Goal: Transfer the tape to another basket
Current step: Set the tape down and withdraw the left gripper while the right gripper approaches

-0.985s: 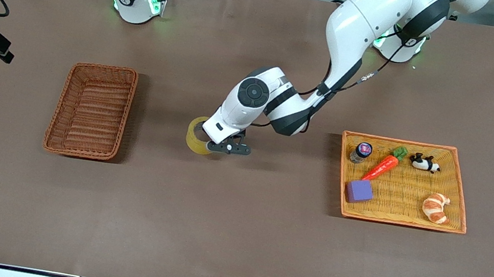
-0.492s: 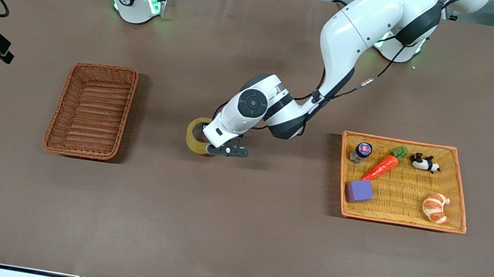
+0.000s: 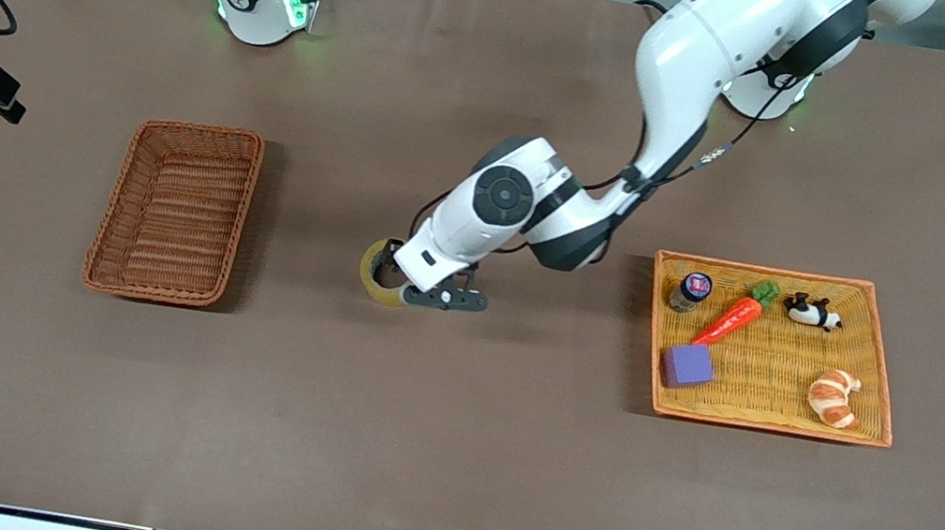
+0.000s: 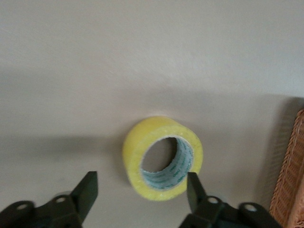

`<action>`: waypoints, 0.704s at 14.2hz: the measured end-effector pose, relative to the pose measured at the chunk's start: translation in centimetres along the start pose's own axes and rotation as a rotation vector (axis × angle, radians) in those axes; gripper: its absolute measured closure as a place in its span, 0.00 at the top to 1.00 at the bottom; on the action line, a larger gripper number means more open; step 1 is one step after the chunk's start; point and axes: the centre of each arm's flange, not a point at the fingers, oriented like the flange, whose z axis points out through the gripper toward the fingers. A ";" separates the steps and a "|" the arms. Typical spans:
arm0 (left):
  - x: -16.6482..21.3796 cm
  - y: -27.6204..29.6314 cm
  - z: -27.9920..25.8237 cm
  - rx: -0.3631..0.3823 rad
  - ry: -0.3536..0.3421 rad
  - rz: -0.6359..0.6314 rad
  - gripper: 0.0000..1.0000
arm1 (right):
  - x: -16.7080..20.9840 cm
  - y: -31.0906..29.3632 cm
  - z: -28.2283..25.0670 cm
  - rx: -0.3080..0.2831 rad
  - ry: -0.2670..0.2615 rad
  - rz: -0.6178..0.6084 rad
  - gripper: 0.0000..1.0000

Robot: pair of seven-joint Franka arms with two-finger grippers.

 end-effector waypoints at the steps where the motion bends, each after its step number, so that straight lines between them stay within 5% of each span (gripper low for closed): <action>1: 0.9 -0.8 -2.6 0.027 -0.002 -0.003 0.99 | 0.1 0.0 0.2 0.000 -0.002 0.000 1.00; 6: 6.6 -9.0 -18.5 0.129 0.117 0.011 1.00 | 1.5 -4.8 2.5 0.056 -0.001 -0.067 1.00; 10: 7.8 -15.8 -28.0 0.162 0.172 0.063 1.00 | 2.6 -12.9 11.0 0.067 -0.030 -0.051 1.00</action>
